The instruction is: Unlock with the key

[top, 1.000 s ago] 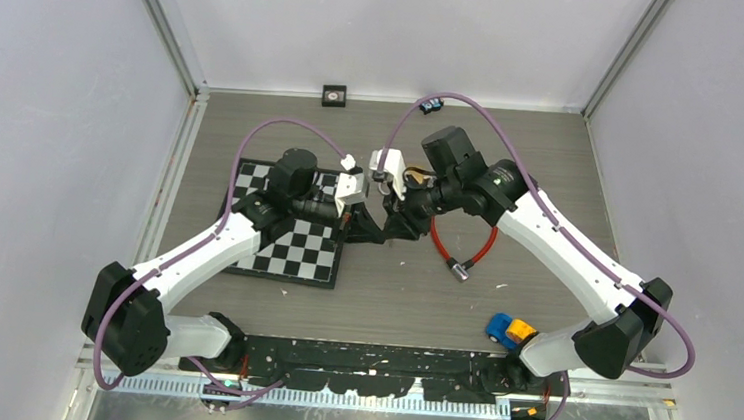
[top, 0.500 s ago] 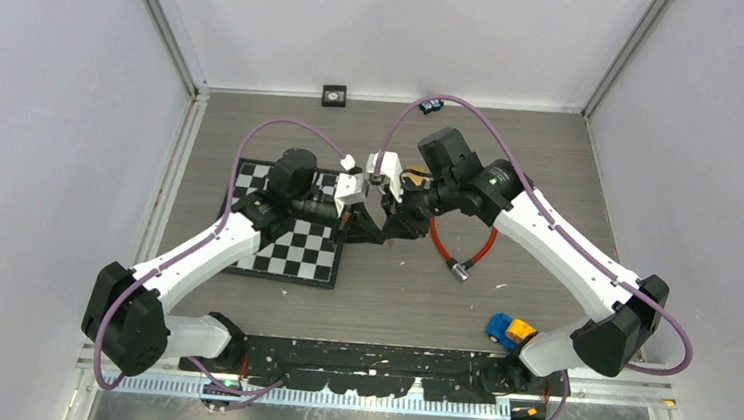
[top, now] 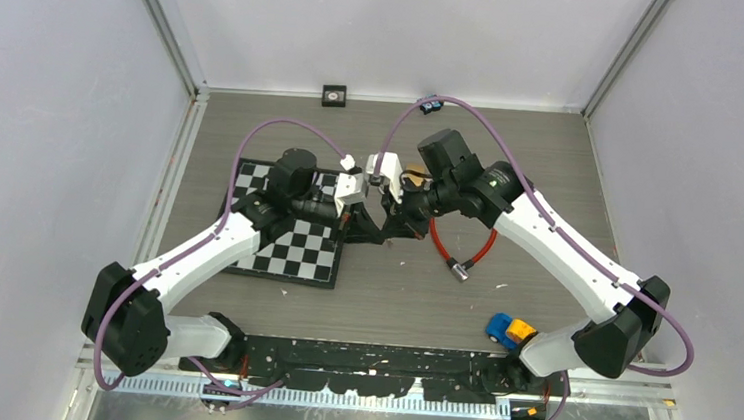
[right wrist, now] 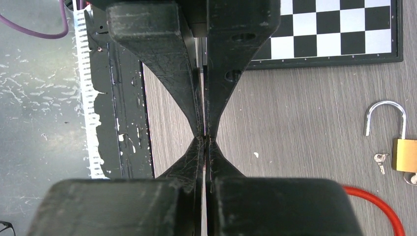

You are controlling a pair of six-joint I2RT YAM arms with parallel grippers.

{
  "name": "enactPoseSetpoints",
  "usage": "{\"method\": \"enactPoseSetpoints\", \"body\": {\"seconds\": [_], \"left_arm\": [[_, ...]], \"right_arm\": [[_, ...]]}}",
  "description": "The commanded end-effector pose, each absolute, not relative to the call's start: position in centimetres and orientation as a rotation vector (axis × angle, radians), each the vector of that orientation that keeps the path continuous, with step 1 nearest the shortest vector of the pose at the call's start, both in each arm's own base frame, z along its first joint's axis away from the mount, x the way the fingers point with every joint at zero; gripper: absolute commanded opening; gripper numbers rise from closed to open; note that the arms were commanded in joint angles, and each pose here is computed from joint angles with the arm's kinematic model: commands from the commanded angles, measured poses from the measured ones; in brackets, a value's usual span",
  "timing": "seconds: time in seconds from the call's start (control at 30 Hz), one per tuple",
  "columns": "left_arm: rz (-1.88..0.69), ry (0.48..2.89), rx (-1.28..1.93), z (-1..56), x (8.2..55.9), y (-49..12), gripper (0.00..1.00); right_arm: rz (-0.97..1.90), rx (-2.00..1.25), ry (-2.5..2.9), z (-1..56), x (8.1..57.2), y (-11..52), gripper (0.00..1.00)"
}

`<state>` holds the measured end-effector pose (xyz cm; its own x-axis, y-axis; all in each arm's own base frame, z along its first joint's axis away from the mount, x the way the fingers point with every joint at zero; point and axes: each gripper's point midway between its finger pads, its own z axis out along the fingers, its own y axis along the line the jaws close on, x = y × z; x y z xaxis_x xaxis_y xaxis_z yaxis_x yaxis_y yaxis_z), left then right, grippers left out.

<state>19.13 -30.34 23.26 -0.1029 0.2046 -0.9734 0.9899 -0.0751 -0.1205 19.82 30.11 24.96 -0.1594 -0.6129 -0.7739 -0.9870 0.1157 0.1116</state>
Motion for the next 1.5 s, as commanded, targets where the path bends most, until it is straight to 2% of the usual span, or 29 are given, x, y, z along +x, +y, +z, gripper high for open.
{"method": "enactPoseSetpoints", "body": {"seconds": [0.0, 0.13, 0.2, 0.3, 0.4, 0.57, 0.7, 0.97, 1.23, 1.37, 1.47], "left_arm": [[-1.254, 1.317, 1.366, 25.7, 18.8, -30.1, 0.02], [-1.262, 1.278, 1.325, 26.8, 19.2, -29.7, 0.24], [-1.259, 1.268, 1.305, 27.2, 19.4, -29.3, 0.39], [-1.247, 1.252, 1.291, 27.4, 19.7, -29.1, 0.53], [-1.239, 1.243, 1.278, 27.4, 20.1, -29.2, 0.60], [-1.239, 1.240, 1.222, 27.6, 21.4, -29.9, 0.63], [-1.255, 1.263, 1.185, 27.6, 22.0, -30.2, 0.58], [-1.305, 1.293, 1.168, 27.7, 21.9, -30.4, 0.34], [-1.345, 1.318, 1.167, 27.3, 21.9, -30.6, 0.18], [-1.348, 1.319, 1.167, 27.4, 21.8, -30.6, 0.02], [-1.348, 1.322, 1.165, 27.4, 21.9, -30.6, 0.00]], "right_arm": [[0.836, -1.475, 1.821, 26.1, 20.4, 29.6, 0.01], [0.933, -1.370, 1.827, 27.4, 20.8, 29.6, 0.01], [0.992, -1.323, 1.828, 28.0, 20.9, 29.6, 0.01], [1.060, -1.270, 1.828, 28.8, 20.9, 29.7, 0.01], [1.115, -1.235, 1.822, 29.4, 20.8, 29.8, 0.01], [1.198, -1.152, 1.818, 30.3, 21.4, 29.8, 0.01], [1.248, -1.102, 1.808, 30.9, 21.7, 29.7, 0.01], [1.243, -1.088, 1.810, 30.8, 21.9, 29.7, 0.01], [1.235, -1.079, 1.810, 30.9, 22.1, 29.4, 0.01], [1.231, -1.083, 1.807, 30.7, 22.1, 29.4, 0.01], [1.226, -1.089, 1.808, 30.4, 22.0, 29.3, 0.01]]}}
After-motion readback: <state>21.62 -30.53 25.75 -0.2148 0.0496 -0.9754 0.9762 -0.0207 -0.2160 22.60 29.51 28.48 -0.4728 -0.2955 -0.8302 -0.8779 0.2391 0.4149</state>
